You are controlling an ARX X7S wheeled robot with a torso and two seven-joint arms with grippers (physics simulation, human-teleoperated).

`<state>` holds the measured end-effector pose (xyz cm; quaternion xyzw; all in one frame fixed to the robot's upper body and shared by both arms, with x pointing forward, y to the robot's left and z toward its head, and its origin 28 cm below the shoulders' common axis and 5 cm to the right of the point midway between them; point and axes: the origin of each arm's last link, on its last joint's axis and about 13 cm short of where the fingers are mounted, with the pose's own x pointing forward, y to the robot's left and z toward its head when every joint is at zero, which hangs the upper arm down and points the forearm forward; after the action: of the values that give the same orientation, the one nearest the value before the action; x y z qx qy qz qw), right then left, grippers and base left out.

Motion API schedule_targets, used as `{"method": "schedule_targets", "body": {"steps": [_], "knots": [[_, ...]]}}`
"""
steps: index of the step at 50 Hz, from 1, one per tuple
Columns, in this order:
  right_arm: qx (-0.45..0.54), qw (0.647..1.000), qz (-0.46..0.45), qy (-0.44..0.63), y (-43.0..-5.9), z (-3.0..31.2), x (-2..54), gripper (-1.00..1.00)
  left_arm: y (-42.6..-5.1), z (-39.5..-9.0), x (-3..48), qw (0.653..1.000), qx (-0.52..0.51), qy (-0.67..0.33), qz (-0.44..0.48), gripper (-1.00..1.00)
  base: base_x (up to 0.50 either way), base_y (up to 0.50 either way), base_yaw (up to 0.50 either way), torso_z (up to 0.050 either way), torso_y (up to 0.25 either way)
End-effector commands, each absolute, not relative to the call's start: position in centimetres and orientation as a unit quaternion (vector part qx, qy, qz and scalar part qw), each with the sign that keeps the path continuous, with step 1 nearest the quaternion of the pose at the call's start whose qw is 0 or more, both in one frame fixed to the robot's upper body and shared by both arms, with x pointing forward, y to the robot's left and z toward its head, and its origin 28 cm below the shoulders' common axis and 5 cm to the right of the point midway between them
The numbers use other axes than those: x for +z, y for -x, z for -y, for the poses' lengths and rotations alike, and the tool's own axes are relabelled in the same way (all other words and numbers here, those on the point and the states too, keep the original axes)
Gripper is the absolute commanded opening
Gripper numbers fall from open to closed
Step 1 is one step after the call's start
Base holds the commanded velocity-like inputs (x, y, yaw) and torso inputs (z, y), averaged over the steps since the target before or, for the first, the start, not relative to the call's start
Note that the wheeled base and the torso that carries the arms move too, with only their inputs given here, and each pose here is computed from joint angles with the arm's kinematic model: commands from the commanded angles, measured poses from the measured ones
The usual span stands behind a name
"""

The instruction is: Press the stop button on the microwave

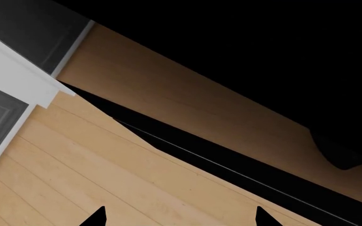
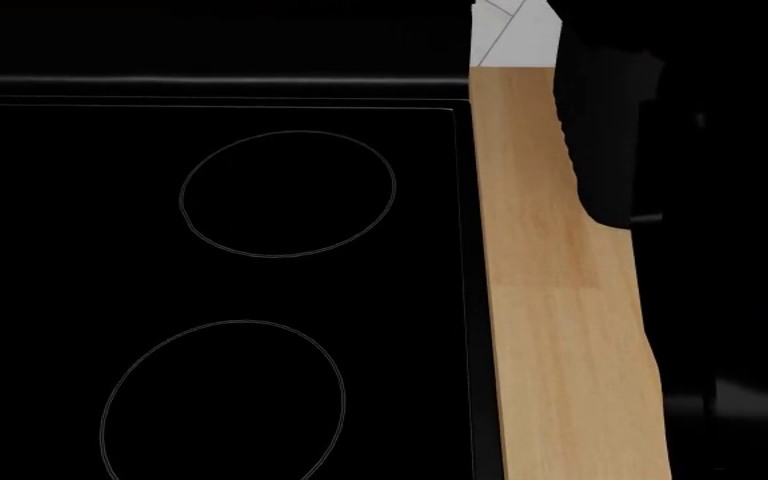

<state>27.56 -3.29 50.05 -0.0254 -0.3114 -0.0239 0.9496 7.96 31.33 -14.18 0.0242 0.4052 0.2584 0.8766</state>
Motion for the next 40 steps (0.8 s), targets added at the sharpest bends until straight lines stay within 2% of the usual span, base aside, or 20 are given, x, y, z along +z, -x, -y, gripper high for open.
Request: {"method": "schedule_targets", "body": {"steps": [1, 40], "knots": [[-0.024, 0.951, 0.307, 0.03, -28.2, 3.0, 49.9, -1.0, -8.0, -31.3, -14.2, 0.877, 0.258, -0.024, -0.405, 1.0, 0.0, 0.0, 0.0, 0.0, 0.0], [-0.009, 0.956, 0.29, 0.033, -33.8, 4.3, 49.1, -1.0, -8.0, -31.3, -14.2, 0.877, 0.258, -0.024, -0.405, 1.0, 0.0, 0.0, 0.0, 0.0, 0.0]]}}
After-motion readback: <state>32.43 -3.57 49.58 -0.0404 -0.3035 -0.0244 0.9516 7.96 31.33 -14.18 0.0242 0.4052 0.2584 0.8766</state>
